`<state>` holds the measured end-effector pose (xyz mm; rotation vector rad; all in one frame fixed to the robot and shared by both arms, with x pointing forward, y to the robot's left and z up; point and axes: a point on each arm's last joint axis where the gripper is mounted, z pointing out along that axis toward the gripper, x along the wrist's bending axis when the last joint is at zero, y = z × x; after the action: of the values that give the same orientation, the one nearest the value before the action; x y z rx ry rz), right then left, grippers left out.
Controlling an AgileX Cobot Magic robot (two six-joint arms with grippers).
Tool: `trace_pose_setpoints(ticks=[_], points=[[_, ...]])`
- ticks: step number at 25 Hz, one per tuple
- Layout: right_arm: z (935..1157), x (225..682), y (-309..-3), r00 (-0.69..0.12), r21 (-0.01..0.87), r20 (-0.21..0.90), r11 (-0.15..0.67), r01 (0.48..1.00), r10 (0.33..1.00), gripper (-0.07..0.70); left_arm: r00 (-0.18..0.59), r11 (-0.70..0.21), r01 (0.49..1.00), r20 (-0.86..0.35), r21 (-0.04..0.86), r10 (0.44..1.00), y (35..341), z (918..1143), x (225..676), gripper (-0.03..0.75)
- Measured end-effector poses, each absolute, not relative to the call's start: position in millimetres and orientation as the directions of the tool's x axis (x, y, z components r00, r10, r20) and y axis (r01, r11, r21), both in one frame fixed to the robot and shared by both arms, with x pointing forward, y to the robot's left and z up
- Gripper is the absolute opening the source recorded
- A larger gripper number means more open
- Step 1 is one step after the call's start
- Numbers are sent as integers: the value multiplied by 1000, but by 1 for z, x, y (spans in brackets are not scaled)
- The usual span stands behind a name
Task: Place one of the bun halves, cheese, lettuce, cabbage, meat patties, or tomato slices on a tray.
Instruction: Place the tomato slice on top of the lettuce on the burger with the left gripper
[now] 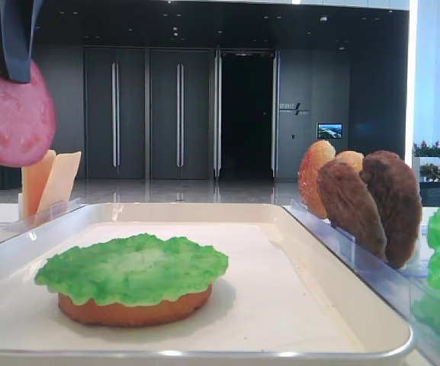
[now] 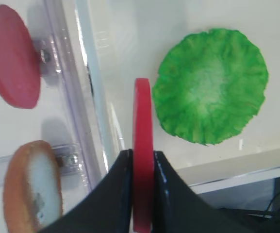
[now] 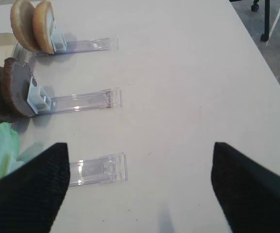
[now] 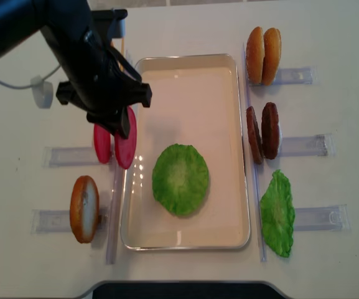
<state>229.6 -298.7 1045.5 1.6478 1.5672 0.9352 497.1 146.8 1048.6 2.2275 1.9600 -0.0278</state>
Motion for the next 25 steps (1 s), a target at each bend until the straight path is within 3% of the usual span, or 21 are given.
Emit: trace_pose_setpoints(ticks=[10,20,25], points=[[1045,230,-299,22,853,51,-54,519,998,593,211,-125,967,-421,222,882,152,1005,443,63],[1045,230,-299,22,853,51,-54,519,998,593,363,-162,910,-545,381,756,145,979,429,63],[1045,230,-299,22,853,51,-54,519,998,593,347,-125,914,-583,385,735,138,968,436,63]])
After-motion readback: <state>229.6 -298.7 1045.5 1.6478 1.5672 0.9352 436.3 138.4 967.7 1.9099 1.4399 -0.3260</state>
